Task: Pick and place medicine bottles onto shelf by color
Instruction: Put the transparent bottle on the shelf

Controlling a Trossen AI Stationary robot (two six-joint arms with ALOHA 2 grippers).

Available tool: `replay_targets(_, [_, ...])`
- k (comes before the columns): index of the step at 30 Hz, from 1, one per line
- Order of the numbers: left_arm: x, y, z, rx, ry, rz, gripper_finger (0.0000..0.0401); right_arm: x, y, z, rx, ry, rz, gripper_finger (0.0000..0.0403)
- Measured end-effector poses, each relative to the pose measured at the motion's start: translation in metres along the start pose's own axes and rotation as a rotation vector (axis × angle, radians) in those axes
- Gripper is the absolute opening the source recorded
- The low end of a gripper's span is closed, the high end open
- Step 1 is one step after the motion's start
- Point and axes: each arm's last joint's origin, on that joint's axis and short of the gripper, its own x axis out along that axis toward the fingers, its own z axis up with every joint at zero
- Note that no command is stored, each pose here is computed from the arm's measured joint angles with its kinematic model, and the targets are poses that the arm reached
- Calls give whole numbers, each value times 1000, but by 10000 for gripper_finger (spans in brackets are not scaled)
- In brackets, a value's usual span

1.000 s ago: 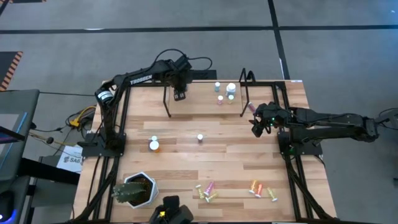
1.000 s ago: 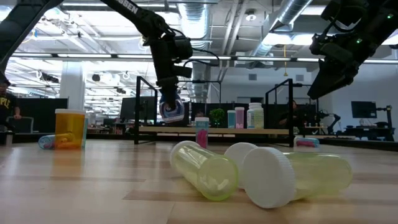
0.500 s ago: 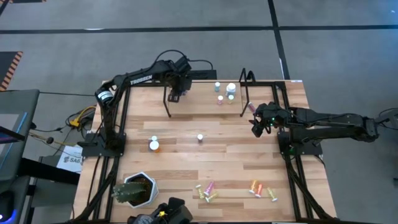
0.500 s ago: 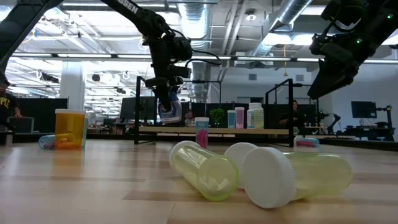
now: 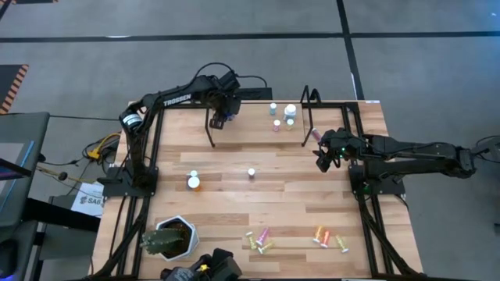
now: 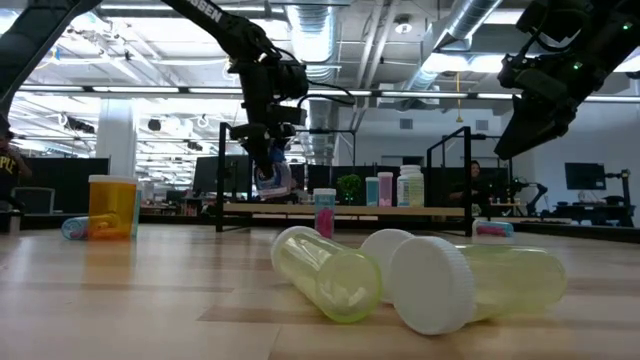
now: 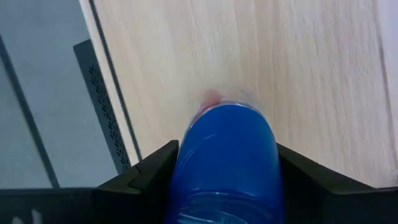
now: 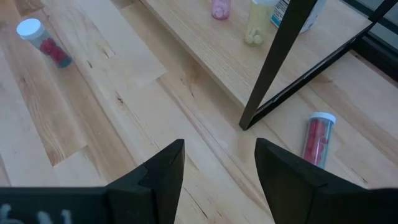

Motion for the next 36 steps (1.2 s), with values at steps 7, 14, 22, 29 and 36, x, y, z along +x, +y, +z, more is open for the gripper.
replay_targets(7, [15,6,2,-1,32,-35,208,0,0,0,0,0,0,216])
replay_targets(14, [17,22,7,-41,36,-35,208,0,0,0,0,0,0,216])
replay_targets(22, [22,28,4,-116,44,-62,213,0,0,0,0,0,0,216])
replay_targets(29, [22,29,1,-182,46,-61,265,0,0,0,0,0,0,216])
replay_targets(36, [-4,36,8,-189,6,-19,281,0,0,0,0,0,0,216])
